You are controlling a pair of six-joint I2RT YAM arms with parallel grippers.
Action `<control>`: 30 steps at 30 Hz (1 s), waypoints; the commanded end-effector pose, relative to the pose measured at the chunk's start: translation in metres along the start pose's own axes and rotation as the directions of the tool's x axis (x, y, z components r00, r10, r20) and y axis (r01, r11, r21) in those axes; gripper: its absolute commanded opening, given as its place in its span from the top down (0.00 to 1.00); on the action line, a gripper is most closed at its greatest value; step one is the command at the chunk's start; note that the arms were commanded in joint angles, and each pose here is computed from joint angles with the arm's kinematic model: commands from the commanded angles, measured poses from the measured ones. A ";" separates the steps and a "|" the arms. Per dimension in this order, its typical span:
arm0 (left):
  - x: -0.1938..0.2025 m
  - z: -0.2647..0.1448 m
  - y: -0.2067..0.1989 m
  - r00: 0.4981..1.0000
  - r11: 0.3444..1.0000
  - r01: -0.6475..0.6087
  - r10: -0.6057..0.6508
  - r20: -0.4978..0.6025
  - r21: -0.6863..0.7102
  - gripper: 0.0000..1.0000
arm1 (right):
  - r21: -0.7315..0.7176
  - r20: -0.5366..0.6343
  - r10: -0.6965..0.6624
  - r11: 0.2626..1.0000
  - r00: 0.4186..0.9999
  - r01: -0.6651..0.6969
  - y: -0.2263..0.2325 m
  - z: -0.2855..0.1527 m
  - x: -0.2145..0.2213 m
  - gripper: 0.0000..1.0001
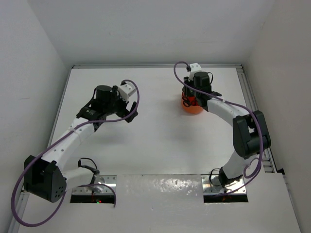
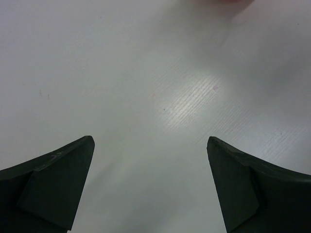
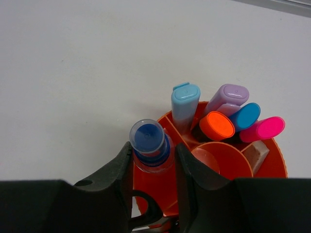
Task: Sort the stationery into containers
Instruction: Place the stationery in the storage box, then reset both arms
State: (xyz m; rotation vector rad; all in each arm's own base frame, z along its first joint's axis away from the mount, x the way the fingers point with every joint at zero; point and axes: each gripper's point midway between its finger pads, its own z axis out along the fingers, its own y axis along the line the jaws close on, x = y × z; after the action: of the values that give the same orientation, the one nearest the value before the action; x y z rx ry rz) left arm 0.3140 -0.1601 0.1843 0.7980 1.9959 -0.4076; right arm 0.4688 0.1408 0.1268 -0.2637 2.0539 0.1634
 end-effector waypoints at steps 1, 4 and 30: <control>-0.018 -0.004 0.000 0.997 1.000 -0.015 0.016 0.072 -0.017 0.00 | -0.023 0.068 -0.006 1.000 0.998 0.008 0.002 -0.003 -0.017 0.99; -0.020 -0.004 0.000 0.997 1.000 -0.011 0.012 0.082 -0.016 0.00 | -0.032 0.062 -0.016 0.999 0.998 0.018 0.003 -0.008 -0.017 0.79; 0.045 -0.050 0.071 0.989 0.816 0.141 -0.139 0.045 -0.560 0.00 | 0.582 -0.152 0.507 0.740 0.848 -0.338 -0.120 -0.234 0.069 0.01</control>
State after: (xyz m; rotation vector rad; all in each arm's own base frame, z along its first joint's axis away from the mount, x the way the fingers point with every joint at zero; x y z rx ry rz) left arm 0.3137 -0.0989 0.1751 0.4465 2.0202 -0.0725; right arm 0.3423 -0.0092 0.2364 0.3357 2.0963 -0.0297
